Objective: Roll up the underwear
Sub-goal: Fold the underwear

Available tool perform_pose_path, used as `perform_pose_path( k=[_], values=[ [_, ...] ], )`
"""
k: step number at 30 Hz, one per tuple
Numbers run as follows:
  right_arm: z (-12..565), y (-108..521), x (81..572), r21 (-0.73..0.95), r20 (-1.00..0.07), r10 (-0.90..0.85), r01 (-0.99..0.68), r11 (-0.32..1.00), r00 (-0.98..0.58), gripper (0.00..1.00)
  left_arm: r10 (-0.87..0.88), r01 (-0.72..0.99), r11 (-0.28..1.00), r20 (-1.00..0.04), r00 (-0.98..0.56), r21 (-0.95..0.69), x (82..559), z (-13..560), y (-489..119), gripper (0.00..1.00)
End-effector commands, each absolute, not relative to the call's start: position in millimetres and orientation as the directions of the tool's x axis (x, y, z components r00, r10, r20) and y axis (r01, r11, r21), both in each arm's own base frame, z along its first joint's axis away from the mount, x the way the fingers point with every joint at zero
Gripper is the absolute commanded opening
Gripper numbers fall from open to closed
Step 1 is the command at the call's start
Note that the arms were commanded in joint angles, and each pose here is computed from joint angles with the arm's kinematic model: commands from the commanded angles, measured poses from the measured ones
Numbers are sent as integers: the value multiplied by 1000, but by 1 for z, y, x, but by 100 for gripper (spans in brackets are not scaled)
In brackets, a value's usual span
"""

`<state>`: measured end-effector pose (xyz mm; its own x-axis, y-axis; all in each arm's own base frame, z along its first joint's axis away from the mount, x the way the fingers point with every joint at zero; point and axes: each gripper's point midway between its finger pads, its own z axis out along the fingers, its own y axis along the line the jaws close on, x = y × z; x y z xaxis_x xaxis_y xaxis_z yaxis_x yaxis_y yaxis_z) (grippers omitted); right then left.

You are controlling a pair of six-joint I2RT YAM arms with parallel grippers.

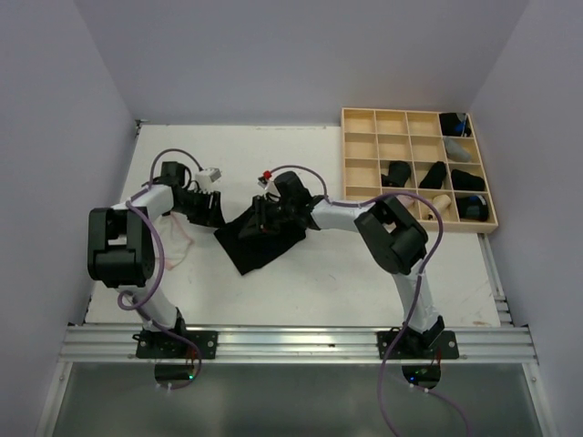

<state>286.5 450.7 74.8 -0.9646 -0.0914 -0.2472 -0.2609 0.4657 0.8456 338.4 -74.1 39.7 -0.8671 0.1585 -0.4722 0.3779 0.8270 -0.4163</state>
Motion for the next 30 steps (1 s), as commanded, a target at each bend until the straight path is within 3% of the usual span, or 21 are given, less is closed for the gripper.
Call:
perform_pose_path(
  k=[1,13,18,22,27,30],
  values=[
    [70,463,289,872,-188,-33,-183,454,-982,35,143,343,843,-443,-885,-413,339,29,-68,51],
    [3,448,274,801,-75,-59,-96,591,-995,36,124,272,868,-349,-929,-416,330,0,-58,35],
    [-8,444,276,788,-79,-75,-108,606,-994,35,132,264,856,-305,-943,-445,318,-4,-61,34],
    [-11,444,278,780,-86,-88,-122,613,-992,35,127,241,860,-268,-955,-451,311,-12,-58,28],
    [-15,439,280,775,-89,-99,-131,618,-991,35,131,277,837,-320,-938,-472,319,2,-65,0],
    [-15,440,285,776,-106,-108,-150,613,-988,35,152,353,824,-428,-891,-443,330,25,-66,0]
  ],
)
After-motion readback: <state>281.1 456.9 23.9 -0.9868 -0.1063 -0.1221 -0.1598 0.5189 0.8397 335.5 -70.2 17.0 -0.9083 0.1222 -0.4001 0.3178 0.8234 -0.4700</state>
